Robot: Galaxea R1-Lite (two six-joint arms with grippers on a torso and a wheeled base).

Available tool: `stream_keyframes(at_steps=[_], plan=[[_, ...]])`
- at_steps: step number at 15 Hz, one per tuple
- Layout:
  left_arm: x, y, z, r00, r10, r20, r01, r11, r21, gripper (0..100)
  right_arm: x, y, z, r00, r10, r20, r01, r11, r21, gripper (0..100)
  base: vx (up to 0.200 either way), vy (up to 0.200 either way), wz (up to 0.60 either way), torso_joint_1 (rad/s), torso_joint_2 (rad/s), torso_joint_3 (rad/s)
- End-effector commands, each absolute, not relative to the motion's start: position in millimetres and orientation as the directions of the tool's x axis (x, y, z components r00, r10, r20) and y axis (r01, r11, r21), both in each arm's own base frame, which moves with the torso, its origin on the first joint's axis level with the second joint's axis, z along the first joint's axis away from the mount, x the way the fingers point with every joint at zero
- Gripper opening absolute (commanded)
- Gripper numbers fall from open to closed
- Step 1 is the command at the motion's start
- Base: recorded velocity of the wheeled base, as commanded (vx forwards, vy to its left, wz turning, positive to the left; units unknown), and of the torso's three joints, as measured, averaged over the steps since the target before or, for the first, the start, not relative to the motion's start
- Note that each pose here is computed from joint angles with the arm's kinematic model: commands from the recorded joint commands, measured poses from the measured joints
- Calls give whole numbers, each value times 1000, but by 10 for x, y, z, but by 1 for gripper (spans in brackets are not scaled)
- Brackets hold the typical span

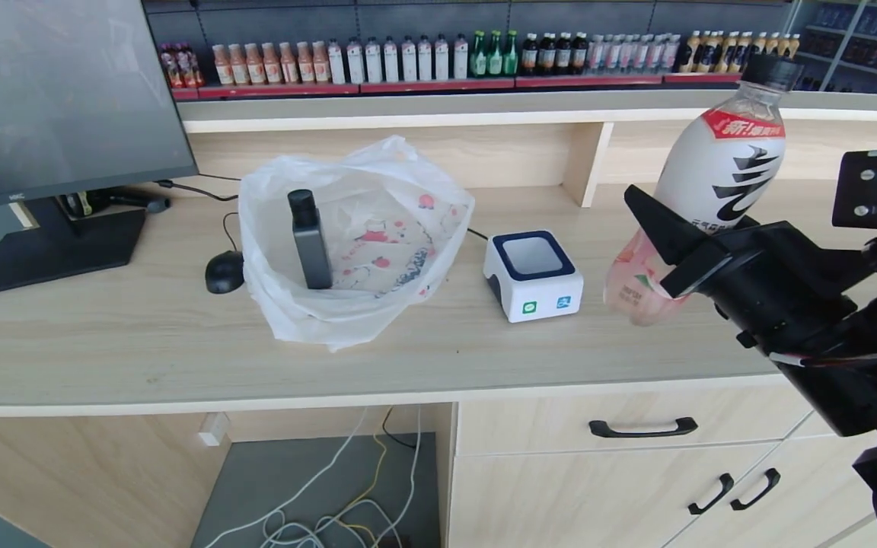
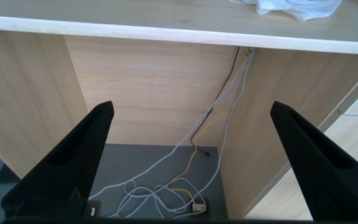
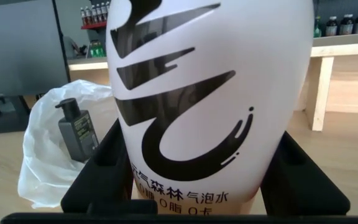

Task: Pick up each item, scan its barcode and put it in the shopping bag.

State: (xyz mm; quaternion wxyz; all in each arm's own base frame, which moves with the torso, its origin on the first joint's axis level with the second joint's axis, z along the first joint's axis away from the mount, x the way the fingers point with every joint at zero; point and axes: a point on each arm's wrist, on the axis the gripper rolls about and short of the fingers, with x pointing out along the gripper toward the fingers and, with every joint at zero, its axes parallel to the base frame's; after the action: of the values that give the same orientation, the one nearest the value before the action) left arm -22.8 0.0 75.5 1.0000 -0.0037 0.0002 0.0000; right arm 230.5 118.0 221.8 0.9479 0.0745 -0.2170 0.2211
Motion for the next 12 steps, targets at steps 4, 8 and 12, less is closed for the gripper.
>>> stream_keyframes(at_steps=[4, 8, 12], plan=[[-228, 0, 755, 1000, -2, 0, 2, 1000, -5, 100, 2268, 1170, 2242, 803, 387, 452, -455, 889, 46, 0, 0, 0, 0, 0, 0, 0], [-228, 0, 755, 1000, 0, 0, 0, 1000, -5, 100, 2287, 1180, 2248, 802, 387, 455, -457, 888, 51, 0, 0, 0, 0, 0, 0, 0], [-228, 0, 755, 1000, -2, 0, 2, 1000, -5, 100, 2352, 1230, 2223, 806, 386, 448, -505, 844, 181, 0, 0, 0, 0, 0, 0, 0]])
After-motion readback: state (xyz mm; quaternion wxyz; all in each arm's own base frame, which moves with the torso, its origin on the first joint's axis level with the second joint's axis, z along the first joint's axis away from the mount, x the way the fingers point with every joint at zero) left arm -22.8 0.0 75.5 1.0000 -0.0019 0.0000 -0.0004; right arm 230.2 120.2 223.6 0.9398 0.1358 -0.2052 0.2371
